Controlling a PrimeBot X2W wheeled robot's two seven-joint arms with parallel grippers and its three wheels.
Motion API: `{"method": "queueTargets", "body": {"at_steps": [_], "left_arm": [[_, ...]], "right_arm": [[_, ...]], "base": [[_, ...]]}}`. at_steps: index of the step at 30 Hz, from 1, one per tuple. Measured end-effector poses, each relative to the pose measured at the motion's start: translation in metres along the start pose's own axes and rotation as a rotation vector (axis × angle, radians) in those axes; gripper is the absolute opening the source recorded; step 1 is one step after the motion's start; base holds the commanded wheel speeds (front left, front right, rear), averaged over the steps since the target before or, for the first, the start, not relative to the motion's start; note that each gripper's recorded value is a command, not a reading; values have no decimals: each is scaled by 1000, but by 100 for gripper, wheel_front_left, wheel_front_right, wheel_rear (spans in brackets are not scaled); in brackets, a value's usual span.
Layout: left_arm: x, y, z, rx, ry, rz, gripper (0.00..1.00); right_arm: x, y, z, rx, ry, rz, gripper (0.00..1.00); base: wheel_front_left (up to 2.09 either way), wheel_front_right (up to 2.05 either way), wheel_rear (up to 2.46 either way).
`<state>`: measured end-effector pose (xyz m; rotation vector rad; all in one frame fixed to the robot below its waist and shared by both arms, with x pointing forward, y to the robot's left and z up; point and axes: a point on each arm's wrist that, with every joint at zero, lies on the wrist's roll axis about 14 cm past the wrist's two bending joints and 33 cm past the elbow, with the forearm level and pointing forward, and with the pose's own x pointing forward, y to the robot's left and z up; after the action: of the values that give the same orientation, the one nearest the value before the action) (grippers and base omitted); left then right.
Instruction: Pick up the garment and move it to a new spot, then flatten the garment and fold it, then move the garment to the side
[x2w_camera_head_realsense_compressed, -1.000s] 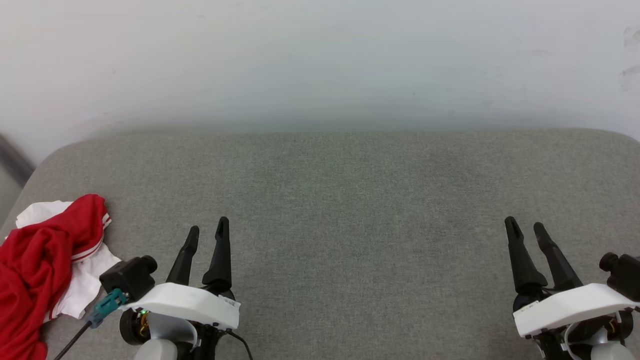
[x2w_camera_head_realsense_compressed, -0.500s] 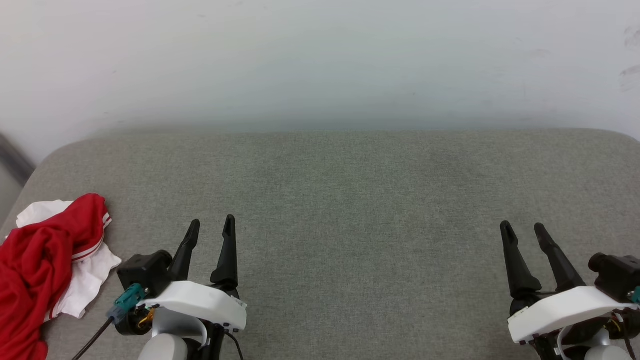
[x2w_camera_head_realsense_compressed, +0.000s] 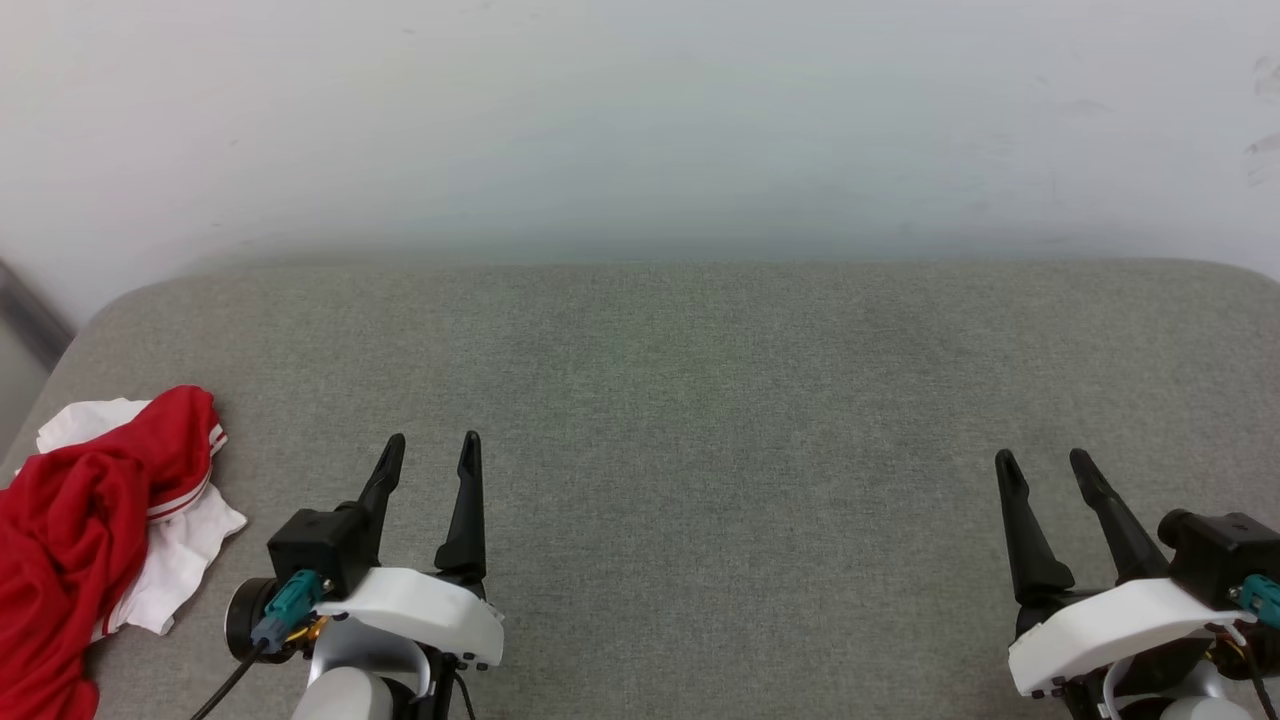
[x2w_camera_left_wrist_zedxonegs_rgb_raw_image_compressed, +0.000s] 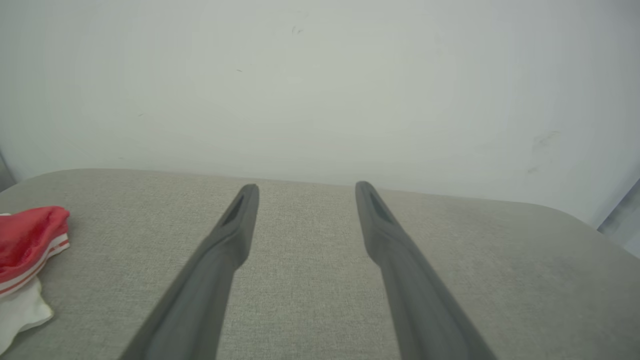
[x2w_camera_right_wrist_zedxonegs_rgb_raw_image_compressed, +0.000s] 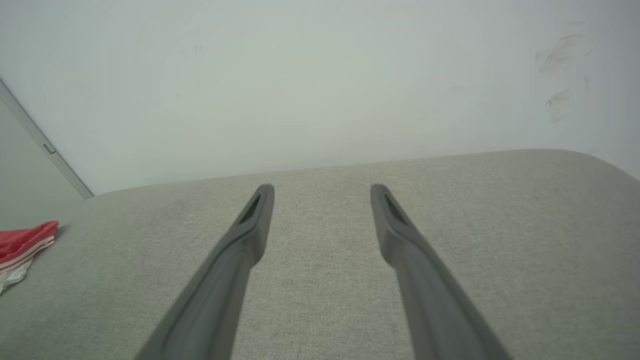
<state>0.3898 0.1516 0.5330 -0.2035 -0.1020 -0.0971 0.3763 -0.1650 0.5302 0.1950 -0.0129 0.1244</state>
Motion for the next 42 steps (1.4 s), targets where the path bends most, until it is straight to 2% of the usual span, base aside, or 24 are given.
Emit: {"method": "queueTargets", "body": {"at_steps": [25,42], "left_arm": [[2,-9,-3,144,-17,-45,100],[0,-8,-5,175,-22,-44,100]], "right_arm": [[-2,-2,8,-154,-31,-14,100],[-1,0,11,-181,-44,-6,100]], "base": [[0,0,0],[0,0,0]]}}
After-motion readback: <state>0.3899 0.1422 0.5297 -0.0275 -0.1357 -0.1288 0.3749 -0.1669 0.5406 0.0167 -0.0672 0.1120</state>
